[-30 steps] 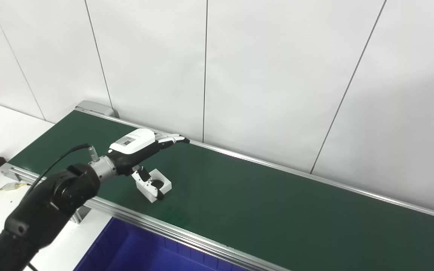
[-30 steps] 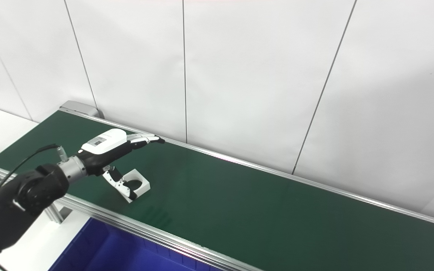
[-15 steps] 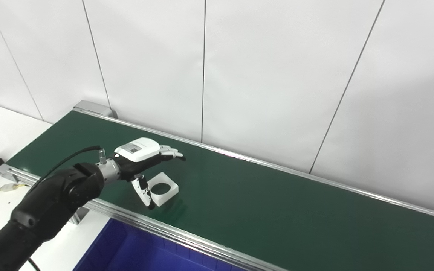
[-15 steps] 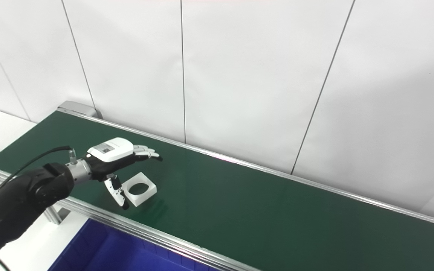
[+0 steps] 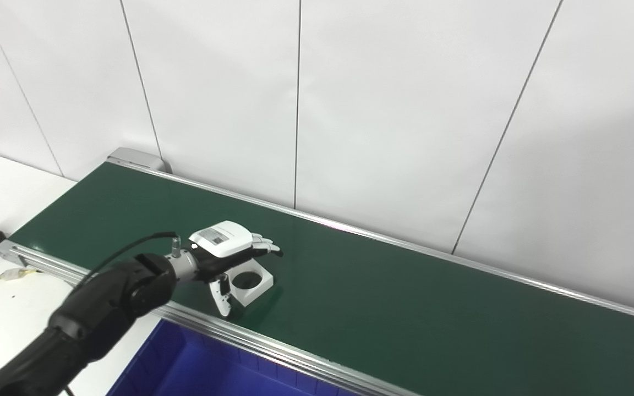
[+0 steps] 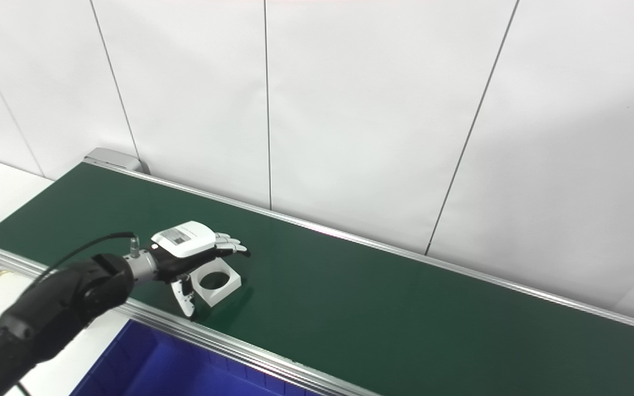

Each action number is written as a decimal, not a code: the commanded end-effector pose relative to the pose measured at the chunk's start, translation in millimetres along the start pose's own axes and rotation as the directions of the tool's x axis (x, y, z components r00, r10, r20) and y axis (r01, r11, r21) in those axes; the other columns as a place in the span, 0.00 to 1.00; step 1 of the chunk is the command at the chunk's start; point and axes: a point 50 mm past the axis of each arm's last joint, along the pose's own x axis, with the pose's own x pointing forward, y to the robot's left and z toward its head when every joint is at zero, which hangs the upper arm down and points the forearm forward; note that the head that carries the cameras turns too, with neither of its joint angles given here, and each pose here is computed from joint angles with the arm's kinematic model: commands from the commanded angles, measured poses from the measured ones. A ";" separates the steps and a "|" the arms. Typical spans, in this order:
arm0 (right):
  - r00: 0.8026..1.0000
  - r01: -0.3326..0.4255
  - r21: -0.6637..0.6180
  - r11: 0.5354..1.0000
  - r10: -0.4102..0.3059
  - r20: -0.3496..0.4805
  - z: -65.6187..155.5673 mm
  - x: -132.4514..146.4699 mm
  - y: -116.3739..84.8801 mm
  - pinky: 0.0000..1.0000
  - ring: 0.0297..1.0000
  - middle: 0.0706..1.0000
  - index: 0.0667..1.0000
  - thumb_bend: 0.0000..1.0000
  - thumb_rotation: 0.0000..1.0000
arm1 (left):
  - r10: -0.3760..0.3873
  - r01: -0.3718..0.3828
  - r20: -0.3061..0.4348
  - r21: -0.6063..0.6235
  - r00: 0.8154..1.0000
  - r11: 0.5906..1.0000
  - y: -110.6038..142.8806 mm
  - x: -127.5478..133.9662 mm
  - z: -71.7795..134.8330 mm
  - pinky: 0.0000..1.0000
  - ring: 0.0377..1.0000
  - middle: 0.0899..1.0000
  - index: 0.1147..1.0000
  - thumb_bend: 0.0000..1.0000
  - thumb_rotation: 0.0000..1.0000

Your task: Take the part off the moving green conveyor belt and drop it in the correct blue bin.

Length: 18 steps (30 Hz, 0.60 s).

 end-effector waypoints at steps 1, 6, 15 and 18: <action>0.996 0.009 0.003 1.000 -0.010 0.089 12.6 0.1 -2.2 0.93 0.88 0.90 0.95 0.73 0.35 | 0.107 -0.107 -0.001 0.039 0.994 0.993 30.5 9.3 -4.6 0.87 0.93 0.92 0.88 0.85 0.06; 0.996 0.011 0.005 1.000 -0.012 0.092 13.6 -0.8 -2.1 0.92 0.88 0.90 0.95 0.73 0.34 | 0.127 -0.128 0.019 0.029 0.992 0.991 26.6 19.3 1.3 0.87 0.93 0.93 0.88 0.82 0.02; 0.996 0.013 0.007 1.000 -0.013 0.093 14.6 -2.5 -1.2 0.89 0.87 0.89 0.94 0.71 0.34 | 0.151 -0.154 0.037 0.073 0.988 0.985 20.0 36.6 12.2 0.79 0.81 0.82 0.77 0.61 0.00; 0.996 0.013 0.012 1.000 -0.014 0.093 14.9 -3.1 -1.3 0.91 0.87 0.90 0.95 0.70 0.34 | 0.141 -0.141 0.003 0.074 0.990 0.987 20.2 39.5 13.5 0.74 0.75 0.76 0.71 0.52 0.00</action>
